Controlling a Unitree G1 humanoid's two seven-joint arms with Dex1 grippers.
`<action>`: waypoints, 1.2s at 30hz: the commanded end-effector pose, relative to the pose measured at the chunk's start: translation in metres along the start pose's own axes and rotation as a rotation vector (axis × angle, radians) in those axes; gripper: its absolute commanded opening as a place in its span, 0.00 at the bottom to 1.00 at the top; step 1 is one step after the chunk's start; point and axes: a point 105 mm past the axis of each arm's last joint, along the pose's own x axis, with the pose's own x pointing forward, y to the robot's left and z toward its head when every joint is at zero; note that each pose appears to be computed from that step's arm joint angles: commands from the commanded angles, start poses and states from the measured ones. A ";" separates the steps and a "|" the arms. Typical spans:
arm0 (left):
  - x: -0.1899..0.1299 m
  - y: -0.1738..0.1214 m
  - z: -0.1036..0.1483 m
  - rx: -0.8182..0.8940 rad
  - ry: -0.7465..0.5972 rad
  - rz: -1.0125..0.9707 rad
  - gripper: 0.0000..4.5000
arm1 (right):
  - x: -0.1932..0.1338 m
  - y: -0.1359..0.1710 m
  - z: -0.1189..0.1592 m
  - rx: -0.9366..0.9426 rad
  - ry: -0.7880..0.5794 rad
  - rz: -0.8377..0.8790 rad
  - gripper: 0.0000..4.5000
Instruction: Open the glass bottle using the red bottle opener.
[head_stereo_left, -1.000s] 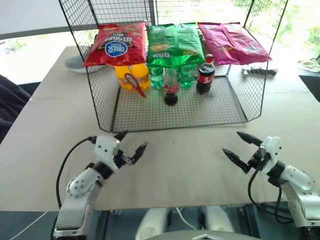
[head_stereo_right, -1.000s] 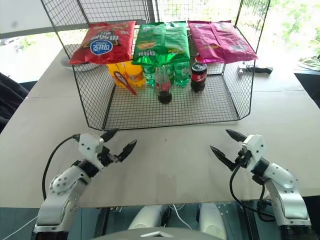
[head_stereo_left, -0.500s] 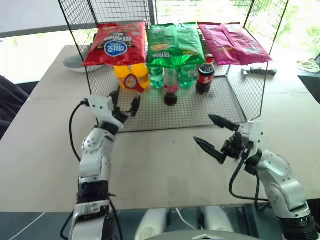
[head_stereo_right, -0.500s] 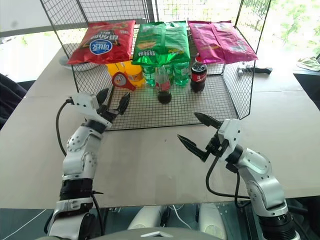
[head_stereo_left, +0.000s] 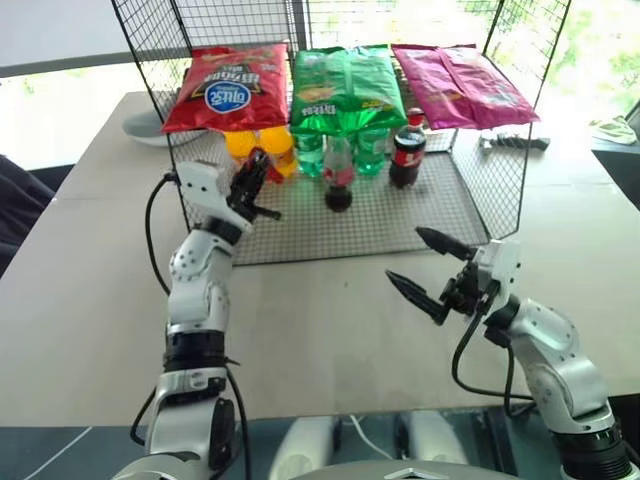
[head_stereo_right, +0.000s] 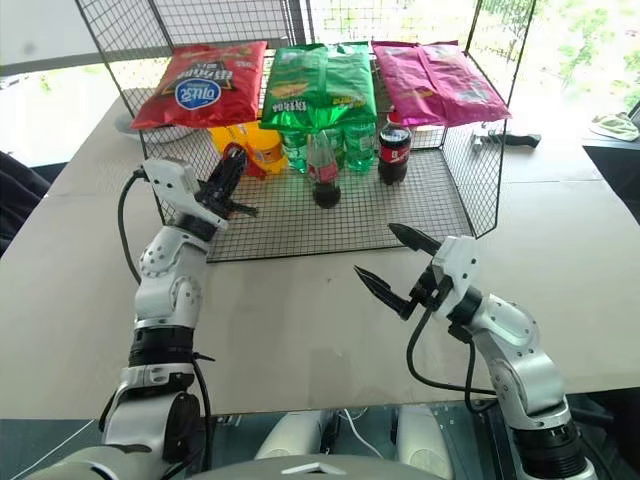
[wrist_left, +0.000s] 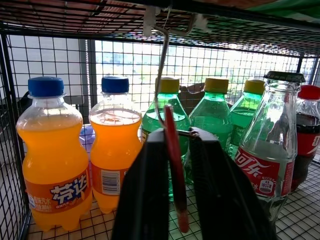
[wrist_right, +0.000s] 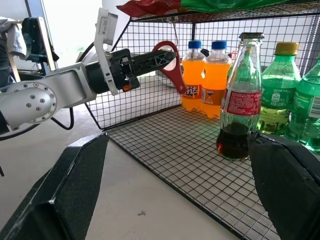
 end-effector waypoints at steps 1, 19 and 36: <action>-0.002 -0.001 0.011 0.011 -0.039 0.001 0.03 | 0.004 0.001 0.012 -0.039 -0.045 0.014 1.00; -0.008 -0.032 0.039 -0.726 -0.127 -0.156 0.03 | 0.014 0.000 0.010 -0.040 -0.057 0.032 1.00; -0.013 -0.047 0.042 -0.954 -0.100 -0.265 0.03 | 0.021 -0.001 0.012 -0.048 -0.062 0.025 1.00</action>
